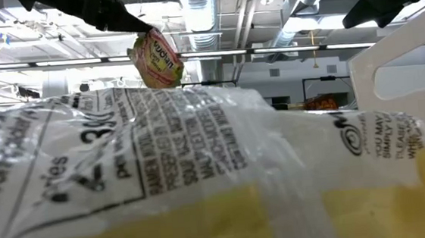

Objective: Pick & Place Food Item
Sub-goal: Put the green and red noodle pack in the left transparent bin

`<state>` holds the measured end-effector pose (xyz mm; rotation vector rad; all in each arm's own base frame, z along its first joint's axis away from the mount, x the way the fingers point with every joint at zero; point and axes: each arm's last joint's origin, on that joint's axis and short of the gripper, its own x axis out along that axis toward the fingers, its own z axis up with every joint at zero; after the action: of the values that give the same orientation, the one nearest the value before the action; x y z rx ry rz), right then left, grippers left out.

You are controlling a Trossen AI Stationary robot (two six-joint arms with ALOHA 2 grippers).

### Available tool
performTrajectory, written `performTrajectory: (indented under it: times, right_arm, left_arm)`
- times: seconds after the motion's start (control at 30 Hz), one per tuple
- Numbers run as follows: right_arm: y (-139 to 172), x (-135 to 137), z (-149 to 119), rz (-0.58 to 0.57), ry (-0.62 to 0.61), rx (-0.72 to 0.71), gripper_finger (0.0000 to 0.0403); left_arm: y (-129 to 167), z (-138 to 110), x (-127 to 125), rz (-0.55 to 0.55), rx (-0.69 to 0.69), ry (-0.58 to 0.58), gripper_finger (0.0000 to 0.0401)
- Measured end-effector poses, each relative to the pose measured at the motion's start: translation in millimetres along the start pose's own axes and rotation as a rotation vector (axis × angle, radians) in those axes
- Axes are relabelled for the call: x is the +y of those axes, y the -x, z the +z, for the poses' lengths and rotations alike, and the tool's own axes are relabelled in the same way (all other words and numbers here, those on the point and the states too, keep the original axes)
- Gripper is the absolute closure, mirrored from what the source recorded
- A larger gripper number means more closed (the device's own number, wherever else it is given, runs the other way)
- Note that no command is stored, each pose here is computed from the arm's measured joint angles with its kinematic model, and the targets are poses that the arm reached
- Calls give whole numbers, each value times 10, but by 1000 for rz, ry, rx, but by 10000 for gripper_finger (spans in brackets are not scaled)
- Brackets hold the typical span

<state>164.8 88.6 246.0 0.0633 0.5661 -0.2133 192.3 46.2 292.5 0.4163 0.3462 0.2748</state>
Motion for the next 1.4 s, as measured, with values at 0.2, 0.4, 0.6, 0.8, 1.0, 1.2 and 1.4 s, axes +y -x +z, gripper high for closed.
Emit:
performTrajectory:
  times: [0.2, 0.4, 0.6, 0.8, 1.0, 1.2, 1.4]
  right_arm:
    - [0, 0, 0, 0, -1, 0, 402]
    - [0, -1, 0, -1, -1, 0, 402]
    - [-1, -1, 1, -1, -1, 0, 402]
    - [-42, 22, -22, -10, 13, 16, 402]
    - [-142, 46, -56, -42, 25, 48, 402]
    - [-177, 33, -42, -53, 10, 46, 402]
    - [-171, 34, -33, -48, 4, 39, 402]
  left_arm:
    - [-8, -113, 180, 56, 56, 24, 396]
    - [4, -242, 366, 127, 124, 57, 396]
    - [34, -337, 532, 210, 167, 87, 396]
    - [66, -407, 646, 278, 201, 115, 396]
    - [92, -454, 721, 321, 223, 132, 396]
    - [108, -490, 755, 353, 254, 139, 396]
    - [112, -481, 773, 398, 258, 136, 396]
